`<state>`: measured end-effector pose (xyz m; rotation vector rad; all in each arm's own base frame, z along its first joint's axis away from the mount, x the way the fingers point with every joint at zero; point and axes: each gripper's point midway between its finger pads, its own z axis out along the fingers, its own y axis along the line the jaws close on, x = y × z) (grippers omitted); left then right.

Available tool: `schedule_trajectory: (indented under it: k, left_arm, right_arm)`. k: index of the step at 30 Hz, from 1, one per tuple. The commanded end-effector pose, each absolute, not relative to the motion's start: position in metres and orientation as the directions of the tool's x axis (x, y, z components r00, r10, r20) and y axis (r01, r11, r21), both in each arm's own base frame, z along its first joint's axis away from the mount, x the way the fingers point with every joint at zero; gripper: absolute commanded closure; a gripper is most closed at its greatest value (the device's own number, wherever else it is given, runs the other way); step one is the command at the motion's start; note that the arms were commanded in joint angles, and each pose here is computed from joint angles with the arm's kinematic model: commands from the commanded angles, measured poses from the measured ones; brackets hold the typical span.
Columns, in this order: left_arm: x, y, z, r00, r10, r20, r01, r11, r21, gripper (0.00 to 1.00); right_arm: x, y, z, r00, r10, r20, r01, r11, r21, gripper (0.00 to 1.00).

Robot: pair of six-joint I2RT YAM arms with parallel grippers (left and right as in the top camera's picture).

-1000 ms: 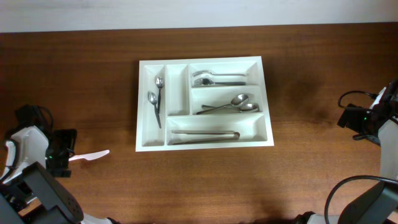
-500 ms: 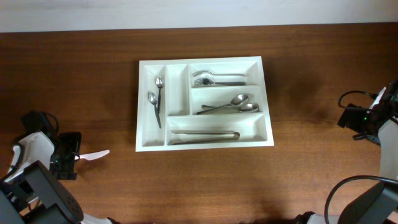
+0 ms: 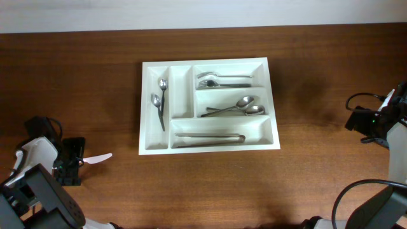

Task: Pack container
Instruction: 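Lower the left gripper and align it over the knife's handle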

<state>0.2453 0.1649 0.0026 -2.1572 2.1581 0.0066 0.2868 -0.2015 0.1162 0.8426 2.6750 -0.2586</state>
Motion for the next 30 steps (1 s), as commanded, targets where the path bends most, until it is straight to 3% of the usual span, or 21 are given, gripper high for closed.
schedule_trajectory:
  k: [1, 4, 16, 20, 30]
  left_arm:
    - [0.243, 0.165, 0.003, 0.027, -0.997, -0.067, -0.998, -0.023, -0.059, 0.01]
    - [0.239, 0.162, 0.003, 0.073, -0.996, -0.056, -0.996, -0.071, -0.046, 0.01]
    - [0.232, 0.167, 0.003, 0.104, -0.991, -0.085, -0.995, -0.103, -0.017, 0.01]
    - [0.223, 0.163, 0.003, 0.171, -0.982, -0.078, -0.985, -0.173, 0.018, 0.01]
    - [0.222, 0.162, 0.003, 0.174, -0.982, -0.073, -0.984, -0.176, 0.021, 0.01]
  right_arm:
    - [0.285, -0.203, 0.113, -0.772, 0.531, -0.349, 0.588, 0.805, -0.075, 0.01]
    - [0.285, -0.203, 0.113, -0.772, 0.531, -0.349, 0.588, 0.805, -0.075, 0.01]
    - [0.285, -0.203, 0.113, -0.772, 0.531, -0.349, 0.588, 0.805, -0.075, 0.01]
    - [0.285, -0.203, 0.113, -0.772, 0.531, -0.349, 0.588, 0.805, -0.075, 0.01]
    - [0.285, -0.203, 0.113, -0.772, 0.531, -0.349, 0.588, 0.805, -0.075, 0.01]
